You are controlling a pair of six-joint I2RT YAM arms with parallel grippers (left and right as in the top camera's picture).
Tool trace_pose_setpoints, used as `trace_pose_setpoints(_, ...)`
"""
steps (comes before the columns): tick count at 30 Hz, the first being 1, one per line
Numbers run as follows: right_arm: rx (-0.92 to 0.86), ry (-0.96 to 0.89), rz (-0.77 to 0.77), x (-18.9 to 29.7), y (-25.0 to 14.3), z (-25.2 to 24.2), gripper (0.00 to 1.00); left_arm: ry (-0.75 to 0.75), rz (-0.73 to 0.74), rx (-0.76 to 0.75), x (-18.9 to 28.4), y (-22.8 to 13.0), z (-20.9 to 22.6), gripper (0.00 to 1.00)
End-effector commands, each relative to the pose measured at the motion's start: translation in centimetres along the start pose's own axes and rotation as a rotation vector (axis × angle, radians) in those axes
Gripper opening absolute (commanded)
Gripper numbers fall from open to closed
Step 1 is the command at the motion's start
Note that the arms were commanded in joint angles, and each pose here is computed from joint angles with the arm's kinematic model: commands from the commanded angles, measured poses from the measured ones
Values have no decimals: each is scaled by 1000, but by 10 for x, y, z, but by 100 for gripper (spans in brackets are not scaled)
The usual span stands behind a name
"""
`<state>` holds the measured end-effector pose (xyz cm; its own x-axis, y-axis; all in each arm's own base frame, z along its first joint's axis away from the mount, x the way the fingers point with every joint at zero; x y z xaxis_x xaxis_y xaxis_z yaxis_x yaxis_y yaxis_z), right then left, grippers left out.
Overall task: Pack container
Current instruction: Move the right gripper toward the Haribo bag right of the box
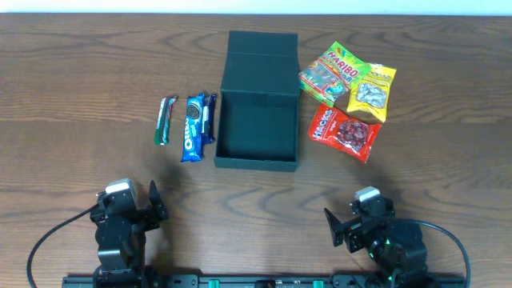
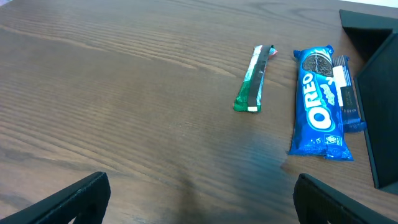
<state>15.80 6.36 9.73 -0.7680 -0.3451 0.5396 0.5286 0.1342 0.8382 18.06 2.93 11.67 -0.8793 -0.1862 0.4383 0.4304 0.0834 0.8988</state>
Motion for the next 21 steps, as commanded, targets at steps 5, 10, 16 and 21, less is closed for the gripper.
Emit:
trace_pose_setpoints(5, -20, -16, -6, 0, 0, -3, 99, 20, 7, -16, -3, -5, 3, 95)
trace_pose_setpoints(10, -20, -16, -6, 0, 0, -3, 99, 20, 7, -16, -3, -5, 3, 95)
trace_pose_setpoints(16, -64, 36, -82, 0, 17, 4, 99, 20, 7, -16, -3, -5, 3, 95)
trace_pose_setpoints(21, -315, 271, -176, 9, 46, 33, 99, 20, 7, -16, -3, -5, 3, 95)
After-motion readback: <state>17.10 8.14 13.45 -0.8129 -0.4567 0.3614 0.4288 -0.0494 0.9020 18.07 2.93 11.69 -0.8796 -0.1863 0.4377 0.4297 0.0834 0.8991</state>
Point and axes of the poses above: each gripper's point midway between its finger pads, its own x axis back along the fingers, its own z axis along the line the jaws close on, y = z × x, the point moved 3 cm from there along x, back along the fingers, and after that the axes turned 3 degrees about -x, right-handed, at the moved point
